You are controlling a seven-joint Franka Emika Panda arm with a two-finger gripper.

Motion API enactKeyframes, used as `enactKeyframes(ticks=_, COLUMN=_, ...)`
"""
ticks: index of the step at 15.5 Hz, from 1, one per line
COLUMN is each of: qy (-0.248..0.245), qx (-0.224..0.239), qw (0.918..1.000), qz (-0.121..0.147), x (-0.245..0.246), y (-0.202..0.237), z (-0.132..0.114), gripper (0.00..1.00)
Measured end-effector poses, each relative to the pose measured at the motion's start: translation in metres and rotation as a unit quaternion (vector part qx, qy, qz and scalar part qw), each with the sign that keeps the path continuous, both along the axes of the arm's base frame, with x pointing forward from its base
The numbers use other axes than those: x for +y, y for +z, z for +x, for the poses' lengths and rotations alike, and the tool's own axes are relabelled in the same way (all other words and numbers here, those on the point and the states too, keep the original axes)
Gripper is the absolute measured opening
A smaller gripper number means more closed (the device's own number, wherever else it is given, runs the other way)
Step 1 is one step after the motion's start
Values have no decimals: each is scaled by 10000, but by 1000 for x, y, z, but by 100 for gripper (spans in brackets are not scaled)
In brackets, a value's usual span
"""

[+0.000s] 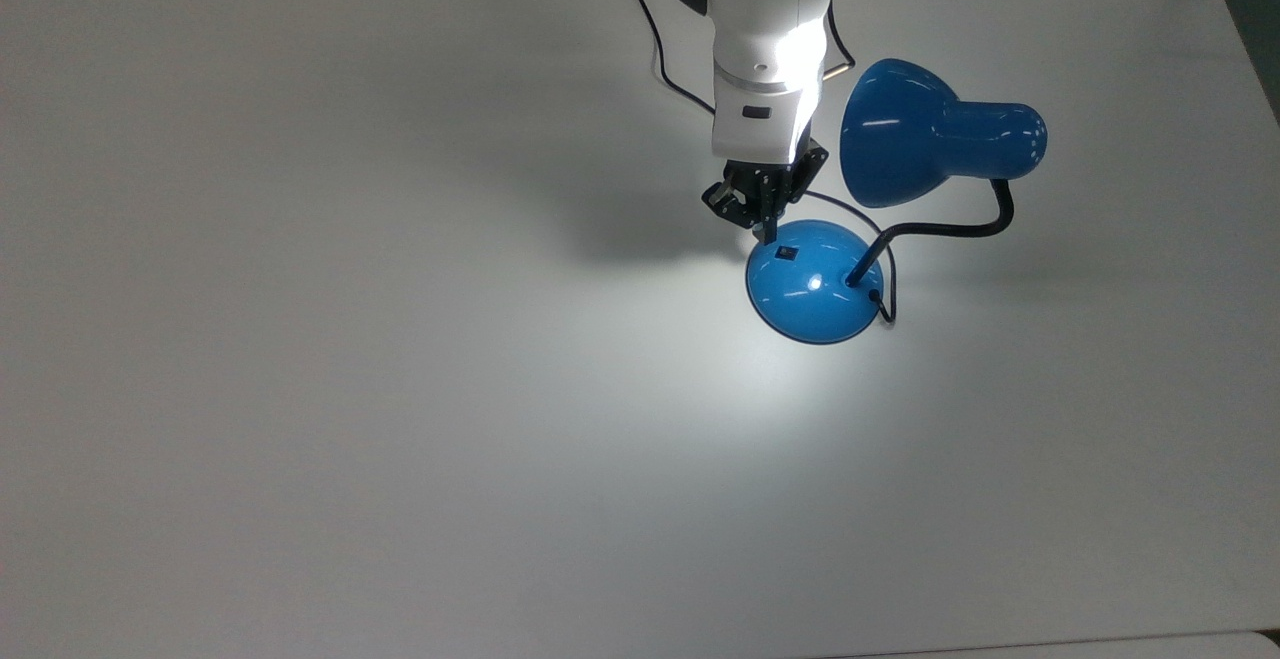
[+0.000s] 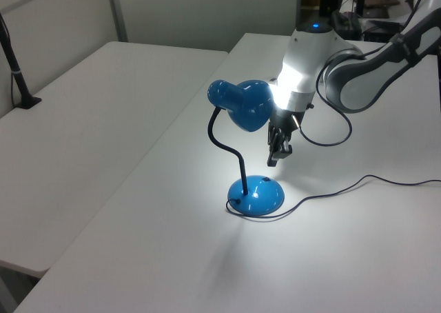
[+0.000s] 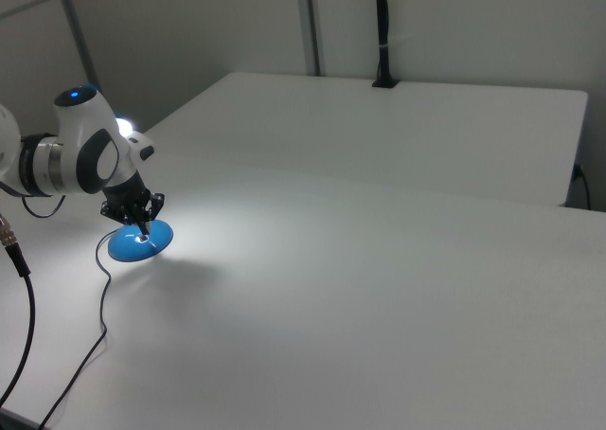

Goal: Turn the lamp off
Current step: 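Press down on the switch on the lamp base with the gripper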

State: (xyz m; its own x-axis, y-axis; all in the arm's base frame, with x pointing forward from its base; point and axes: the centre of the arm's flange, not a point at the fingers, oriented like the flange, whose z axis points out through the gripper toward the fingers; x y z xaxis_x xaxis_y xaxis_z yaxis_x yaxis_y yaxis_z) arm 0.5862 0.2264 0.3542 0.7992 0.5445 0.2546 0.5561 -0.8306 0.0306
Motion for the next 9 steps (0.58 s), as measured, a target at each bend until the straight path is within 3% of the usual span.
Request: enactKeyframes(ticks=9, qy=47, qx=-6, qw=10000, qz=64, x=5, y=-19, z=3, gripper=1)
